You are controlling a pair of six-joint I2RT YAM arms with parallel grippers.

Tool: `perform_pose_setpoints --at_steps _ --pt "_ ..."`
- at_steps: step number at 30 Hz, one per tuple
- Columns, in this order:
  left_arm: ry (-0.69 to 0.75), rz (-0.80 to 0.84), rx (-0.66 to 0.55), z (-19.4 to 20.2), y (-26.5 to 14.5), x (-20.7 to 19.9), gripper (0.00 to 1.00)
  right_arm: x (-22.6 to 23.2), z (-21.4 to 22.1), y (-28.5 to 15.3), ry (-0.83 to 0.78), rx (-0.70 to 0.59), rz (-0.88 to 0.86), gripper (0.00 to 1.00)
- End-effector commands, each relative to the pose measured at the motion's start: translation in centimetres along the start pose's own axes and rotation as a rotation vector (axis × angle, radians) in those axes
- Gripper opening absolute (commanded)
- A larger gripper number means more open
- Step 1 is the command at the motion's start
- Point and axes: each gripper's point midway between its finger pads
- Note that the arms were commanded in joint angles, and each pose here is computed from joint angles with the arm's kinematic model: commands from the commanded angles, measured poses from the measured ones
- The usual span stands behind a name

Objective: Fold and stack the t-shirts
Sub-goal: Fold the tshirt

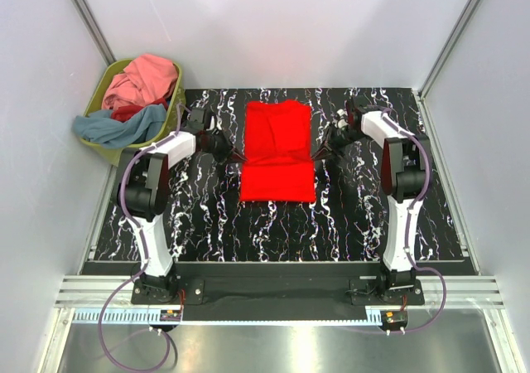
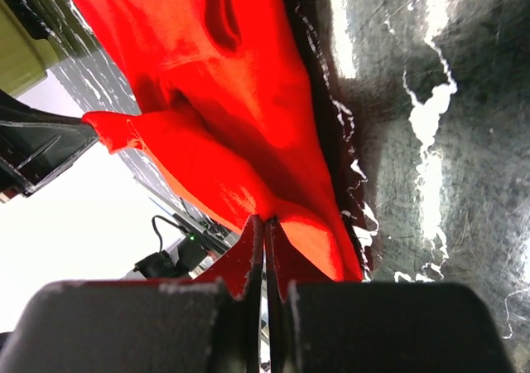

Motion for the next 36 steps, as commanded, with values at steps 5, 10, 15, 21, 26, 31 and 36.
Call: perform_pose_setpoints --at_steps 5,10,15,21,26,31,36 --pt "0.006 0.036 -0.007 -1.6 0.3 -0.8 0.02 0.5 -0.9 0.4 -0.005 0.020 -0.021 0.00" --pt "0.046 0.001 -0.007 -2.8 0.8 -0.4 0.09 1.2 -2.5 0.7 -0.012 -0.009 -0.025 0.09" --pt "0.166 -0.123 -0.056 -4.9 -1.9 -0.8 0.20 2.7 -4.2 -1.2 -0.033 -0.063 -0.022 0.30" --pt "0.238 -0.141 -0.077 -1.7 -5.1 -1.6 0.24 2.7 0.0 -3.3 -0.078 -0.074 0.004 0.39" --pt "0.260 -0.062 0.016 2.9 -2.7 -2.2 0.21 1.4 3.0 -1.4 -0.073 -0.055 -0.009 0.39" --pt "0.278 0.067 0.087 4.3 0.6 -4.0 0.19 3.5 5.2 1.2 -0.120 0.018 -0.049 0.38" --pt "0.240 0.098 0.148 5.4 2.0 -3.4 0.15 5.8 7.9 4.0 -0.134 0.179 -0.152 0.22"
Point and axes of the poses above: each gripper's point midway between its finger pads, its own y axis out along the fingers, its own x axis along the line the jaws close on, z = x × y, and after that the axes turned 12 degrees about y, right-handed
